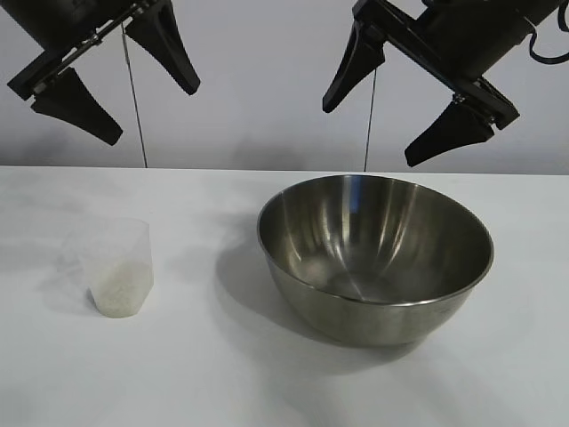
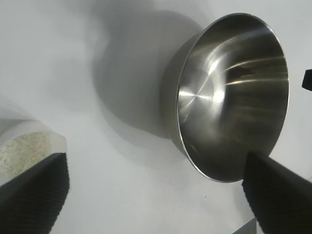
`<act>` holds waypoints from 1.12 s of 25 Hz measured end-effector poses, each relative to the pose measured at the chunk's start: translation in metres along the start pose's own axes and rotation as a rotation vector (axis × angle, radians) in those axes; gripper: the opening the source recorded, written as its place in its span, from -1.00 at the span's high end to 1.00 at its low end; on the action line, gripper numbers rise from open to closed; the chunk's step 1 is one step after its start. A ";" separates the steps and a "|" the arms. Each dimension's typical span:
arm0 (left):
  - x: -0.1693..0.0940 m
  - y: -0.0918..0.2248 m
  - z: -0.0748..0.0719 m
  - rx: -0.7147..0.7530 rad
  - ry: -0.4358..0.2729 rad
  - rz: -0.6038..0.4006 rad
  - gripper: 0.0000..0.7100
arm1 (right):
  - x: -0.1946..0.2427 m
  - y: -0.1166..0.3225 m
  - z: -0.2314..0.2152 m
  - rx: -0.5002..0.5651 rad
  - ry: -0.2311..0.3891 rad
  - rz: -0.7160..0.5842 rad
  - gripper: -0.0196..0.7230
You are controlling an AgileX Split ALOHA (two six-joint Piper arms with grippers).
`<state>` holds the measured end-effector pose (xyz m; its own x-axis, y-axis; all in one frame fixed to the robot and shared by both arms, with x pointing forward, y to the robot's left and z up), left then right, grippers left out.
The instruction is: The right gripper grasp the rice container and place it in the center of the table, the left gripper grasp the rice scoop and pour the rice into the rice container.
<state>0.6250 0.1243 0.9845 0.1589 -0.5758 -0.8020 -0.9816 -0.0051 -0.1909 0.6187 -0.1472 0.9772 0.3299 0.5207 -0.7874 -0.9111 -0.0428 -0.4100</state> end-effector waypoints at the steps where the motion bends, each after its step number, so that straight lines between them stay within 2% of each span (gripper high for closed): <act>1: 0.000 0.000 0.000 0.000 0.000 0.000 -0.96 | 0.000 0.000 0.000 0.000 0.000 0.000 -0.92; 6: 0.000 0.000 0.000 0.000 0.000 0.000 -0.96 | 0.000 0.000 -0.001 -0.004 0.004 0.001 -0.92; 8: 0.000 0.000 0.000 0.000 0.000 0.000 -0.96 | 0.000 0.002 -0.007 -0.035 0.039 0.012 -0.92; 11: 0.000 0.000 0.000 0.000 0.000 0.000 -0.96 | -0.002 0.009 -0.030 -0.094 0.177 0.058 -0.92; 13: 0.000 0.000 0.000 0.000 0.000 0.000 -0.96 | -0.008 0.013 -0.052 -0.112 0.311 0.089 -0.92; 15: 0.000 0.000 0.000 0.000 0.000 0.000 -0.96 | -0.014 0.013 -0.069 -0.123 0.418 0.099 -0.92; 17: 0.000 0.000 0.000 0.000 0.000 0.000 -0.96 | -0.015 0.012 -0.080 -0.137 0.477 0.090 -0.92; 20: 0.000 0.000 0.000 0.000 0.000 0.000 -0.96 | 0.000 0.018 -0.091 -0.133 0.490 0.105 -0.92; 24: 0.000 0.000 0.000 0.000 0.000 0.000 -0.96 | 0.038 0.038 -0.113 -0.102 0.494 0.194 -0.92; 28: 0.000 0.000 0.000 0.000 0.000 0.000 -0.96 | 0.065 0.049 -0.123 -0.062 0.473 0.228 -0.86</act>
<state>0.6251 0.1243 0.9846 0.1591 -0.5759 -0.8019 -0.9815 -0.0051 -0.1911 0.6263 -0.2204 0.8497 0.2132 0.0511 -0.9757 -0.9613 -0.1675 -0.2188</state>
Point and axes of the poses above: a point on each arm's last joint axis where the gripper is mounted, x pointing out along that axis toward the gripper, z along the wrist's bending axis when the last joint is at zero, y = z × x, the point moved 8 cm from there along x, pointing out along that axis toward the gripper, and after that the axes turned 7 degrees about -x, right-handed, at the moved point
